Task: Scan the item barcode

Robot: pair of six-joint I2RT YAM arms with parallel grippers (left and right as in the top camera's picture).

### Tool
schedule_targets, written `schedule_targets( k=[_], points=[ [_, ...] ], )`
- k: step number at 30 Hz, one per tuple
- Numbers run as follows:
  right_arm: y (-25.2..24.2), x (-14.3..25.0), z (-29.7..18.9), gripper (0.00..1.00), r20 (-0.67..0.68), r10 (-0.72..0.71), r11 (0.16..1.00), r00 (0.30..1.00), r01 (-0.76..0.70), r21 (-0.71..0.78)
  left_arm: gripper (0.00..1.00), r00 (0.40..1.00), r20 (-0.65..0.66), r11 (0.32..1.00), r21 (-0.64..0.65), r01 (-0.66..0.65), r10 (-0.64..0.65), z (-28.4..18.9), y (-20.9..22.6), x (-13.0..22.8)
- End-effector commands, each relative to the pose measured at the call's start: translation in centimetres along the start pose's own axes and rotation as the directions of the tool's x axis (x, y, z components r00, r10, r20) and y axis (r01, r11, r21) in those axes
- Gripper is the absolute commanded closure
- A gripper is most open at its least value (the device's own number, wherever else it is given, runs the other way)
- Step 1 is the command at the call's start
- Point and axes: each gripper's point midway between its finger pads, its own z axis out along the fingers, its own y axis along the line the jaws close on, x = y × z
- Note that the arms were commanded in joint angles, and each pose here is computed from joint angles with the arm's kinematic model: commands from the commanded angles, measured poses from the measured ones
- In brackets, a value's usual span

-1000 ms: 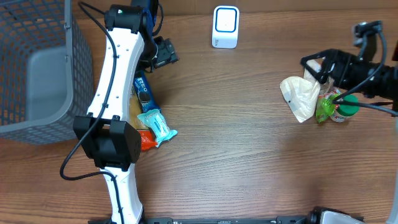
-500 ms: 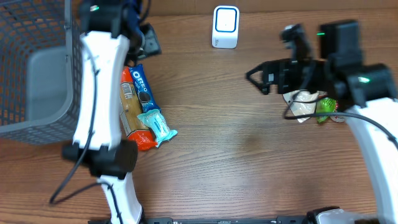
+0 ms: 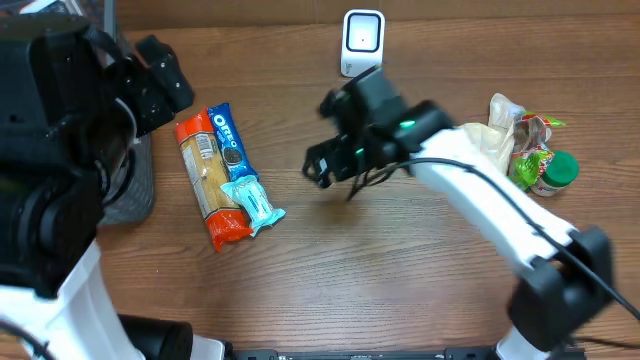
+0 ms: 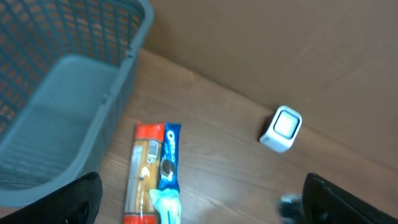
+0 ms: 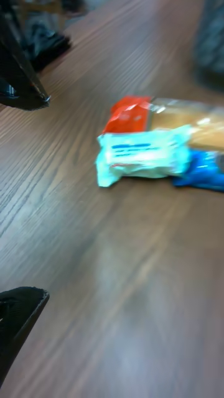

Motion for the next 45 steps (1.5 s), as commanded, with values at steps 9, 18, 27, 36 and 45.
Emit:
schedule_targets(
  k=[9,18,27,36,45],
  points=[
    [2.7,1.5,8.8,0.1,-0.082,-0.093,0.995,0.992,0.091,-0.027,0.09,0.971,-0.241,0.994,-0.107,-0.025,-0.001,6.5,0.5,4.8],
    [5.0,-1.5,11.6,0.12,0.058,-0.155,0.984,0.986,0.159,-0.078,0.09,0.967,-0.253,0.976,-0.211,-0.043,-0.012,7.9,2.1,5.5],
    [5.3,-1.5,15.0,0.16,0.085,-0.109,0.993,0.99,0.111,-0.026,0.06,0.97,-0.241,0.973,-0.23,-0.038,-0.019,7.9,2.4,5.4],
    [3.3,-0.5,17.5,0.34,0.064,-0.058,0.997,0.996,0.055,0.06,0.0,0.97,-0.241,0.973,-0.23,-0.034,-0.023,7.9,2.4,5.4],
    [1.8,-0.1,16.8,0.52,0.039,0.01,0.996,0.999,-0.014,0.094,0.0,0.97,-0.243,0.972,-0.231,-0.035,-0.022,7.9,2.4,5.4]
  ],
)
